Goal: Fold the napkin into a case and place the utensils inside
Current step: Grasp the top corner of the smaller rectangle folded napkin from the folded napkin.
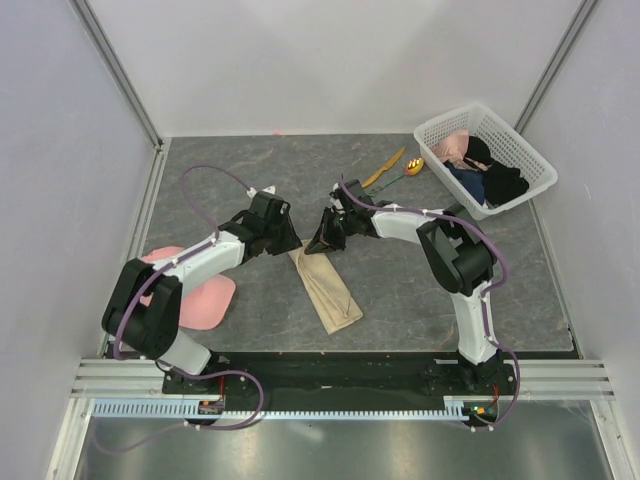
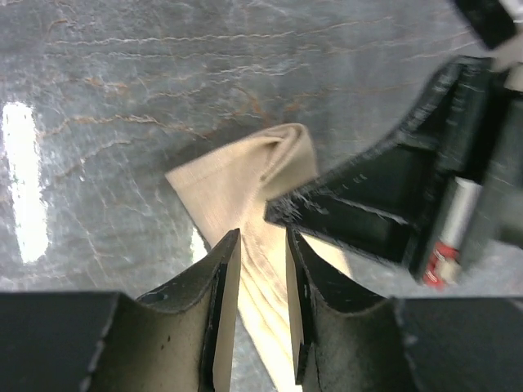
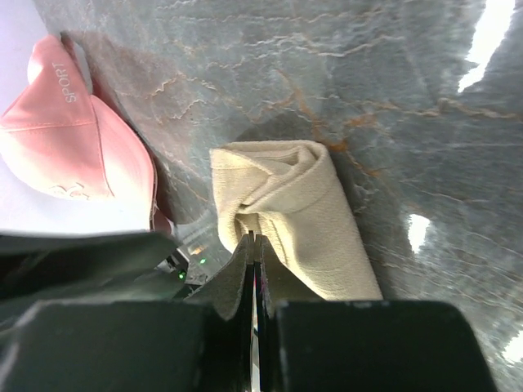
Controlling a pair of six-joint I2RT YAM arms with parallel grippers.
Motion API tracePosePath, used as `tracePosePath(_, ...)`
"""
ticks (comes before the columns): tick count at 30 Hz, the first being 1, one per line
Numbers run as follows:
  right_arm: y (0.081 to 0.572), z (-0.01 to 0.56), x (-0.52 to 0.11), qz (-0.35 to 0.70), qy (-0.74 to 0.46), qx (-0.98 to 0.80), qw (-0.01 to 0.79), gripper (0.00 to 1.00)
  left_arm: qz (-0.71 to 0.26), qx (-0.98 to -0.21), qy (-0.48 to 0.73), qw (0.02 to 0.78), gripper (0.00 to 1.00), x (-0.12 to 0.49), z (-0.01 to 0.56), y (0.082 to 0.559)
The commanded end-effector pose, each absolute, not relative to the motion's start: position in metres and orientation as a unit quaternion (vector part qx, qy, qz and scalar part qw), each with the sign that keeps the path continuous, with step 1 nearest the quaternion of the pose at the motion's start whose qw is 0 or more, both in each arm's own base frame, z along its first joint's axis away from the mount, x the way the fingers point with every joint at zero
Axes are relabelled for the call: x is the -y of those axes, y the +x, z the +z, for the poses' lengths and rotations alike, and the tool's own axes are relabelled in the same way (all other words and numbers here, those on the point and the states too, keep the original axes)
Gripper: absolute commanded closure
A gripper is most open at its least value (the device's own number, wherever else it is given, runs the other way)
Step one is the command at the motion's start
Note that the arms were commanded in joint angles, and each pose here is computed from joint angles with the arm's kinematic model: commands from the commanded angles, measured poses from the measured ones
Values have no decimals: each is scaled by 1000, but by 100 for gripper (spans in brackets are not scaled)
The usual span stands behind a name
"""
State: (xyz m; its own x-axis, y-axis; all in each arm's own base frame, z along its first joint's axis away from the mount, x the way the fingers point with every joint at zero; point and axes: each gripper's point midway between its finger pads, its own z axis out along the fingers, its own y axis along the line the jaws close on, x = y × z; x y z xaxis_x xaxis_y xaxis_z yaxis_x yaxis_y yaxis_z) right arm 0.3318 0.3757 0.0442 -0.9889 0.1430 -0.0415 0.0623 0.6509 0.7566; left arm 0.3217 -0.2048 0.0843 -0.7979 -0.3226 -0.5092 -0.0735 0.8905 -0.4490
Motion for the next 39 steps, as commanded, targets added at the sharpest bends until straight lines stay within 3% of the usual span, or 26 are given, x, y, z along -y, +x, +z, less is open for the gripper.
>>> tracePosePath(1, 331, 63, -386, 439, 48, -895, 59, 98, -162, -944, -63, 281, 64, 199, 70, 329)
tracePosePath(15, 323, 46, -393, 438, 46, -897, 44, 99, -151, -953, -46, 260, 63, 207, 56, 326)
tracePosePath(28, 316, 39, -409, 441, 39, -896, 32, 99, -163, -950, -67, 256, 98, 212, 57, 327)
tracePosePath(39, 313, 38, -408, 437, 26, -899, 35, 99, -183, -947, -86, 248, 98, 217, 57, 321)
